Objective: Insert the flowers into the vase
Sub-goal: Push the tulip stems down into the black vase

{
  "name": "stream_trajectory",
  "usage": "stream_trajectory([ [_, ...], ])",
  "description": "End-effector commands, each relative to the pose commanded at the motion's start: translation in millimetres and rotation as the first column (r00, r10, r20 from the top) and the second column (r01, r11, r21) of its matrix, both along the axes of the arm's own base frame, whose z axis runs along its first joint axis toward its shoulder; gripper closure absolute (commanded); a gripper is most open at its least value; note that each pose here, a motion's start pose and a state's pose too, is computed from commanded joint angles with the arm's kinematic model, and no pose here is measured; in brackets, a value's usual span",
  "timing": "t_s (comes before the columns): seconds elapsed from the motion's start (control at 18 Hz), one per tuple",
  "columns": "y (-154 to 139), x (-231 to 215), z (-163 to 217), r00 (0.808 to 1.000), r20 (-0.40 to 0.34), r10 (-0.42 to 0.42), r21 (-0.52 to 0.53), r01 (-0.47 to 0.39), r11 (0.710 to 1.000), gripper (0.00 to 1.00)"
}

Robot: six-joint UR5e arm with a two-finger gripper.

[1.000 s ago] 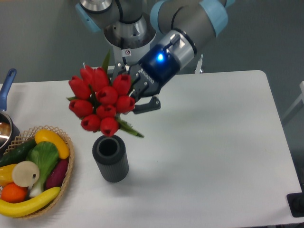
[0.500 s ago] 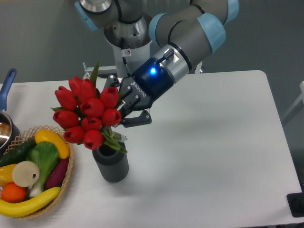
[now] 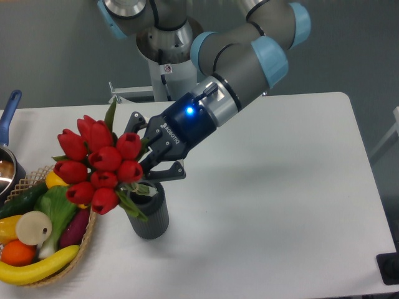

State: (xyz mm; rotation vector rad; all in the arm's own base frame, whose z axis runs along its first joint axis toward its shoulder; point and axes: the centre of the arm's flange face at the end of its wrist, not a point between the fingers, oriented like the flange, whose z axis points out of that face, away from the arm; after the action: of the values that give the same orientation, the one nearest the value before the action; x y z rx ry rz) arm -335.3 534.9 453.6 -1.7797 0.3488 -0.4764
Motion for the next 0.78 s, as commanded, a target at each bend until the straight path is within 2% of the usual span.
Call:
stream_trajectory([
  [0.33,-1.0,11.9,-24.2,0.999,0.04,-0.011,-0.028,0.012,1.0,0.83],
  [0.78,-0.1,10.6,-48.5,0.999,0.049,-0.017,-0.04,0.019,0.999,0.83],
])
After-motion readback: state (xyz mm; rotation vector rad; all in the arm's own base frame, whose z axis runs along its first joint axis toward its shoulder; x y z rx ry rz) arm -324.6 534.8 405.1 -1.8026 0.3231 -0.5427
